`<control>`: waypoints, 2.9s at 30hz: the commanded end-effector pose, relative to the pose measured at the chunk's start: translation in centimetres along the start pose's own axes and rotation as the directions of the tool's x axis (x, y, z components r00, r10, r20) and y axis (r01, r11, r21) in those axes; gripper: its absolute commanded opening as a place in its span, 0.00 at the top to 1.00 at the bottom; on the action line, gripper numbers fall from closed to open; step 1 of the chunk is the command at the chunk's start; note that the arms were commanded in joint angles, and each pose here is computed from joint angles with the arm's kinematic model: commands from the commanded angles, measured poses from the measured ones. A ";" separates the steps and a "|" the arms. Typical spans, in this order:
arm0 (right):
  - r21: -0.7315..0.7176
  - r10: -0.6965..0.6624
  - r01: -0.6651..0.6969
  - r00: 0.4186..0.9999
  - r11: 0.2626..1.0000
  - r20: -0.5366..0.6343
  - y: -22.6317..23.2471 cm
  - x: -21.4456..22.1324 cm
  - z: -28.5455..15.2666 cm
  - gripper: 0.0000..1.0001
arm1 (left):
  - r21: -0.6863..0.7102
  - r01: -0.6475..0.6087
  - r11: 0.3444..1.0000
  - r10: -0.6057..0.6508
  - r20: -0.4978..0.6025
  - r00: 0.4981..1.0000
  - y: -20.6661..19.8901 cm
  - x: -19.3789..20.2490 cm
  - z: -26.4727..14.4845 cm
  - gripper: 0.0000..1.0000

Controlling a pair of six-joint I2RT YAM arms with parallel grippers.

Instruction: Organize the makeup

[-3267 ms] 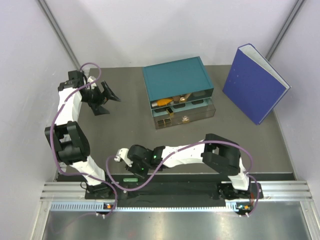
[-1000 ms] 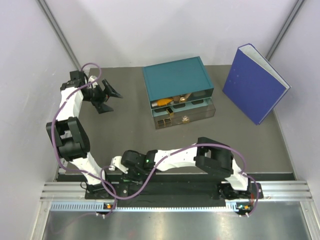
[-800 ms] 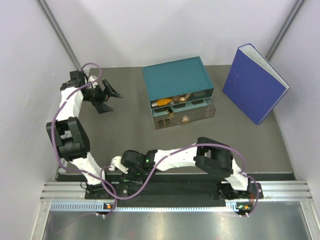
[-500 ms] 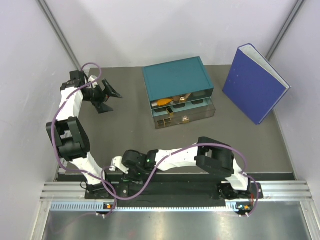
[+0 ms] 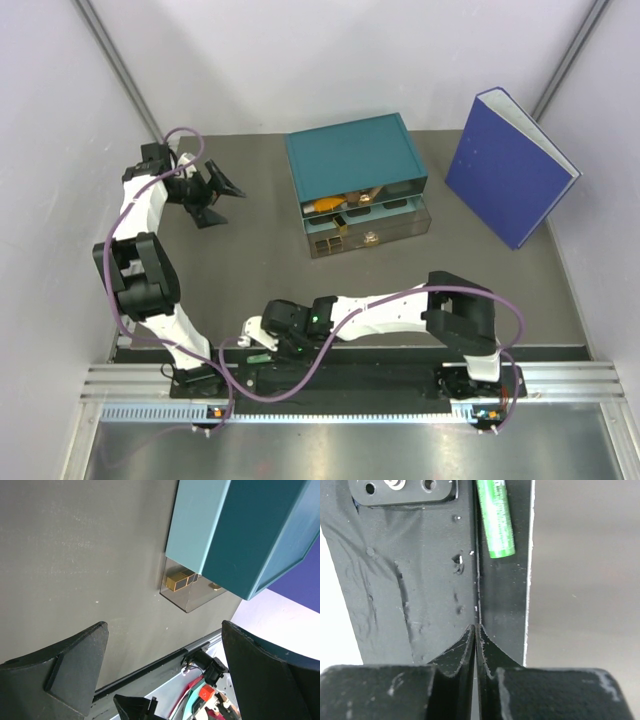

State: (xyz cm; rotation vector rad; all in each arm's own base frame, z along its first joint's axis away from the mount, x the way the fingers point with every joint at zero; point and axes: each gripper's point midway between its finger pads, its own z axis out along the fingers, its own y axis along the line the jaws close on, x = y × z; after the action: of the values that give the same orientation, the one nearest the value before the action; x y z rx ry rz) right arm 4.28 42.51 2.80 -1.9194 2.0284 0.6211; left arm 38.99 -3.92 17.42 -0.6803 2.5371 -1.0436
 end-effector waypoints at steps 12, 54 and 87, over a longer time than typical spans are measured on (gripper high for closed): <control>0.068 -0.048 0.037 0.984 0.997 0.172 -1.5 -5.8 -0.8 0.53 | 0.045 -0.010 0.999 0.009 0.022 1.000 -1.4 -1.0 -0.6 0.01; 0.016 0.001 -0.004 0.984 1.000 0.180 -1.7 -7.7 5.5 0.61 | 0.024 -0.012 1.000 0.012 -0.007 1.000 -0.2 -1.2 -0.1 0.01; 0.279 0.062 -0.082 0.995 0.957 0.079 -7.0 -3.6 7.0 0.58 | 0.017 -0.009 1.000 0.009 -0.016 1.000 0.1 -0.8 -0.1 0.01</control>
State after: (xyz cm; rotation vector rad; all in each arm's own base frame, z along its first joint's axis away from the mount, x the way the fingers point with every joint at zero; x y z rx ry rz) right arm 6.63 52.51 1.68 -1.6936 1.9660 0.7044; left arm 39.39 -3.53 16.38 -0.6856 2.5622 -1.0654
